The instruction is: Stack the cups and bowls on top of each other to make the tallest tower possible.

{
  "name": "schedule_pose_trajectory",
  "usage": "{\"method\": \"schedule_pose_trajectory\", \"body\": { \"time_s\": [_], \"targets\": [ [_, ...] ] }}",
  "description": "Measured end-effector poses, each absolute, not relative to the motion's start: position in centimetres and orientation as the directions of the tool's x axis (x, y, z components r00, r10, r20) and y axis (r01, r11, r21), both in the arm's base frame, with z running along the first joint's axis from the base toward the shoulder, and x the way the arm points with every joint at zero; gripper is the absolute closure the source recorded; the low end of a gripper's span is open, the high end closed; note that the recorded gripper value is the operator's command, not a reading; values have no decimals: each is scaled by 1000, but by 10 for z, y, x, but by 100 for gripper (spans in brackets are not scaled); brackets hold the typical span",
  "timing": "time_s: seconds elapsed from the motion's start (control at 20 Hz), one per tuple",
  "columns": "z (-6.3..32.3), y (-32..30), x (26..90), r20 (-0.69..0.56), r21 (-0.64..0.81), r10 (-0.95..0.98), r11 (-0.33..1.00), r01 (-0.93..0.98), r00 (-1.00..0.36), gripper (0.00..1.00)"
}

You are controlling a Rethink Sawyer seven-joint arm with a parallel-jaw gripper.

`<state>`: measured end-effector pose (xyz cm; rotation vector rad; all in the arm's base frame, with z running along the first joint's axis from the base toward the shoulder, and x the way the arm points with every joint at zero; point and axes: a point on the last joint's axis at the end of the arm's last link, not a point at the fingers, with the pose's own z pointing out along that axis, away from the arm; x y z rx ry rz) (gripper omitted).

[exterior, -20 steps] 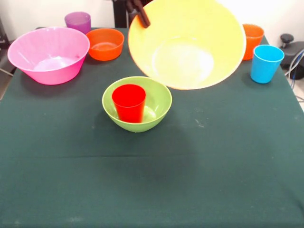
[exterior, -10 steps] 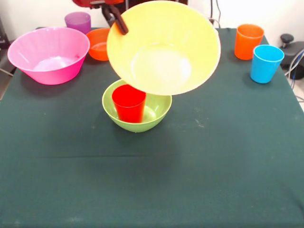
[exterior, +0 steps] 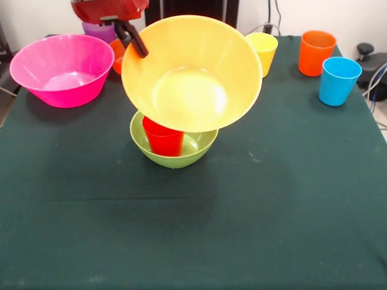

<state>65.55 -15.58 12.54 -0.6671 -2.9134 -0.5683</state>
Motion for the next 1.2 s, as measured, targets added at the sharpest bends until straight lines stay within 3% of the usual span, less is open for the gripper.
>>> {"method": "schedule_pose_trajectory", "body": {
  "time_s": [0.65,1.2],
  "targets": [
    [106,-176,668,173,322,364,857,402,-915,100],
    [113,-185,661,165,323,358,861,393,-919,100]
  ]
}}
